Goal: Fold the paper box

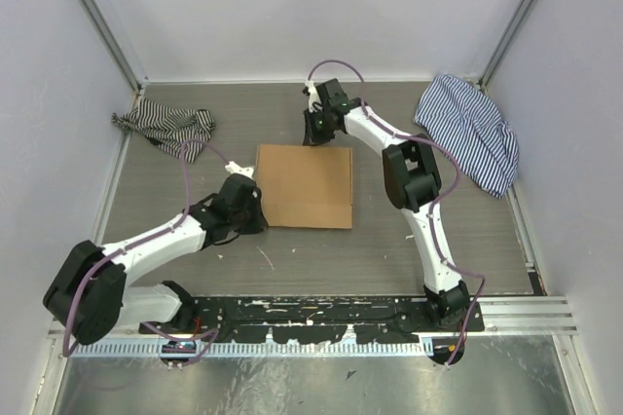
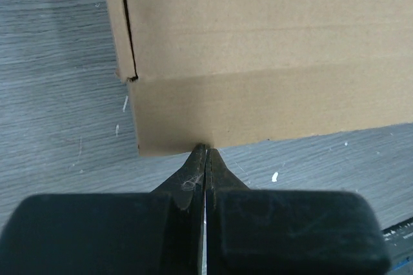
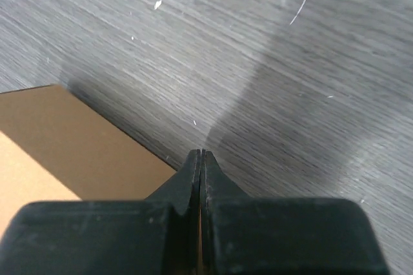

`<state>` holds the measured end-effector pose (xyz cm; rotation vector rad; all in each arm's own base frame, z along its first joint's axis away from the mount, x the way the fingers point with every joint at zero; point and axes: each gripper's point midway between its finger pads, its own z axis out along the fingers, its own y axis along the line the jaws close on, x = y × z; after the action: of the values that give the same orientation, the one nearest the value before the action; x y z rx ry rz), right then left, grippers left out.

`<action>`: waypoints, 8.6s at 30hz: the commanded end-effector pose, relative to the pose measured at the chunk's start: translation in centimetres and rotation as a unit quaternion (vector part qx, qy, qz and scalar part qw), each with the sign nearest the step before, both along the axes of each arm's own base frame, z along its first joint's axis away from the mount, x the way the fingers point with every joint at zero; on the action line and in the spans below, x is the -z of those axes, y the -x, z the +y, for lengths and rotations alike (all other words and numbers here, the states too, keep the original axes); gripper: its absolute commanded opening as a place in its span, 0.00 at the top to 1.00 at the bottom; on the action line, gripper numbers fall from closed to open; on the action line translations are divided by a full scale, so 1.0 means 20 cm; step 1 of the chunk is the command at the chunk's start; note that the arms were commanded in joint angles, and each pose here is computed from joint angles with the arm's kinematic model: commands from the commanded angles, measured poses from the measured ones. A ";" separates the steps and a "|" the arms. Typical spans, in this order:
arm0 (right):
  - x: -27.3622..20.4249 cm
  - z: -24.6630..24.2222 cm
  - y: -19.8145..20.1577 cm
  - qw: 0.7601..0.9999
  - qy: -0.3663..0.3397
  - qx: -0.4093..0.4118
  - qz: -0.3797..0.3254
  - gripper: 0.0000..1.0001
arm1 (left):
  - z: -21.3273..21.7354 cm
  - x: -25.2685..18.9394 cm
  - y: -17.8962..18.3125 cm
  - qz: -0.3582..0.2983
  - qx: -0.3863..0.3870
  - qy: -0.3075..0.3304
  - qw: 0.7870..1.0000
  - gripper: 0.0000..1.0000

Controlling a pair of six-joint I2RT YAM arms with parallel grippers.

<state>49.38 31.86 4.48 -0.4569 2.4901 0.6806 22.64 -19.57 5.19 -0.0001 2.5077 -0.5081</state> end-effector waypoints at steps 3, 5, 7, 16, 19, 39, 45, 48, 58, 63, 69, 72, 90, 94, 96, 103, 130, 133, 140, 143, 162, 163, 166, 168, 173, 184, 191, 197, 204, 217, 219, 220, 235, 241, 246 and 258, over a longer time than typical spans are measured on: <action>-0.10 0.07 0.20 0.996 -0.010 -0.089 0.013 0.98 | -0.05 0.05 -0.14 -0.017 -0.013 -0.015 1.000 0.95; -0.07 0.07 0.27 0.994 0.001 -0.109 0.025 0.98 | -0.06 0.06 -0.17 -0.019 -0.018 -0.025 0.999 0.95; -0.06 0.08 0.34 0.992 0.009 -0.123 0.032 0.98 | -0.07 0.07 -0.20 -0.022 -0.020 -0.027 0.999 0.95; 0.02 0.00 0.29 0.997 0.042 -0.054 0.041 0.96 | -0.11 -0.01 -0.24 -0.024 -0.023 -0.018 0.999 0.94; -0.06 -0.07 0.19 0.999 0.039 -0.001 0.017 0.86 | -0.07 -0.09 -0.18 -0.029 -0.028 -0.006 0.999 0.90; -0.77 -0.47 0.96 0.985 -0.126 0.105 -0.061 0.00 | 0.21 -0.26 -0.32 -0.118 -0.115 -0.013 0.986 0.05; -0.66 -0.46 1.25 0.983 -0.151 0.096 -0.051 0.00 | 0.15 -0.24 -0.37 -0.119 -0.097 -0.004 0.988 0.06; -0.60 -0.47 1.29 0.983 -0.147 0.097 -0.042 0.00 | 0.12 -0.22 -0.34 -0.116 -0.089 0.017 0.989 0.07; -0.36 -0.39 1.36 0.996 -0.076 0.023 -0.031 0.00 | 0.12 -0.11 -0.26 -0.090 -0.081 0.024 0.992 0.10; -0.32 -0.37 1.38 0.999 -0.042 -0.005 -0.035 0.00 | 0.13 -0.09 -0.25 -0.083 -0.073 0.011 0.994 0.11; -0.24 -0.39 1.42 0.999 -0.017 -0.016 -0.023 0.00 | 0.11 -0.03 -0.25 -0.065 -0.067 0.011 0.996 0.11; -0.23 -0.35 1.47 0.999 -0.032 -0.040 -0.009 0.04 | 0.11 0.01 -0.25 -0.055 -0.065 0.006 0.996 0.12; -0.21 -0.27 1.60 0.991 -0.060 -0.101 0.064 0.69 | 0.10 -0.01 -0.19 -0.050 -0.056 0.023 0.997 0.17; -0.25 -0.25 1.59 0.989 -0.075 -0.111 0.064 0.74 | 0.12 -0.04 -0.17 -0.053 -0.059 0.026 0.996 0.17; -0.27 -0.26 1.57 0.988 -0.087 -0.110 0.065 0.76 | 0.13 -0.06 -0.15 -0.056 -0.062 0.028 0.996 0.17; -0.34 -0.38 1.46 0.981 -0.153 -0.085 0.082 0.87 | 0.13 -0.19 -0.14 -0.092 -0.070 0.066 0.991 0.17; -0.07 -0.74 1.29 0.967 0.003 0.225 0.121 0.91 | 0.02 -0.38 -0.84 -0.136 -0.109 -0.013 0.985 0.13; -0.04 -0.74 1.27 0.965 0.007 0.231 0.124 0.93 | 0.01 -0.26 -0.85 -0.113 -0.104 -0.020 0.988 0.14; 0.01 -0.71 1.18 0.965 0.017 0.230 0.126 0.92 | 0.00 -0.10 -0.84 -0.084 -0.098 -0.031 0.991 0.16; 0.01 -0.70 1.10 0.966 0.027 0.232 0.114 0.92 | -0.01 -0.09 -0.80 -0.079 -0.093 -0.016 0.992 0.18; -0.24 -0.47 0.28 0.980 -0.034 0.193 0.027 0.80 | -0.08 -0.23 -0.72 -0.079 -0.077 0.046 0.993 0.20; -0.27 -0.48 0.24 0.980 -0.038 0.193 0.017 0.77 | -0.08 -0.24 -0.72 -0.082 -0.078 0.046 0.993 0.20; -0.36 -0.58 0.17 0.976 -0.041 0.214 -0.013 0.61 | -0.04 -0.29 -0.72 -0.093 -0.083 0.036 0.992 0.19; -0.42 -0.67 0.18 0.972 -0.045 0.229 -0.027 0.52 | 0.00 -0.32 -0.70 -0.099 -0.090 0.023 0.991 0.19; -0.54 -0.78 0.41 0.967 -0.099 0.227 -0.064 0.21 | 0.07 -0.38 -0.62 -0.121 -0.111 0.029 0.986 0.17; -0.29 -0.66 0.79 0.974 -0.185 0.120 -0.052 0.00 | 0.00 -0.25 -0.64 -0.091 -0.081 0.032 0.992 0.16; -0.25 -0.69 0.72 0.970 -0.178 0.139 -0.090 0.00 | -0.01 -0.23 -0.70 -0.091 -0.076 0.017 0.993 0.17; -0.12 -0.72 0.67 0.969 -0.168 0.155 -0.092 0.00 | 0.01 -0.19 -0.73 -0.081 -0.082 0.001 0.993 0.17; -0.03 -0.75 0.63 0.965 -0.182 0.163 -0.093 0.00 | 0.05 -0.18 -0.76 -0.081 -0.090 -0.004 0.993 0.17; -0.13 -0.51 0.82 0.911 -0.404 0.039 -0.072 0.00 | 0.04 -0.12 -0.80 -0.057 -0.089 0.005 0.994 0.17; -0.14 -0.51 0.84 0.907 -0.413 0.045 -0.061 0.00 | 0.04 -0.12 -0.80 -0.056 -0.090 0.005 0.994 0.18; -0.14 -0.51 0.86 0.907 -0.414 0.045 -0.057 0.00 | 0.04 -0.12 -0.80 -0.055 -0.090 0.003 0.994 0.18; -0.06 -0.51 1.01 0.972 -0.230 0.049 -0.012 0.03 | 0.06 -0.01 -0.76 -0.018 -0.106 -0.010 0.994 0.24; -0.10 -0.50 1.07 0.977 -0.209 0.036 -0.005 0.08 | 0.05 0.02 -0.73 -0.007 -0.104 -0.012 0.994 0.26; -0.09 -0.48 1.11 0.977 -0.205 0.043 0.031 0.24 | 0.04 0.05 -0.70 0.002 -0.102 -0.027 0.994 0.27; -0.23 -0.44 1.14 0.966 -0.256 0.031 0.021 0.48 | 0.02 0.08 -0.65 0.009 -0.096 -0.029 0.995 0.27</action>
<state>25.83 21.76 4.59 -0.0775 2.4075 1.1721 38.28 -19.21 6.64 -0.2354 2.3812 -0.4004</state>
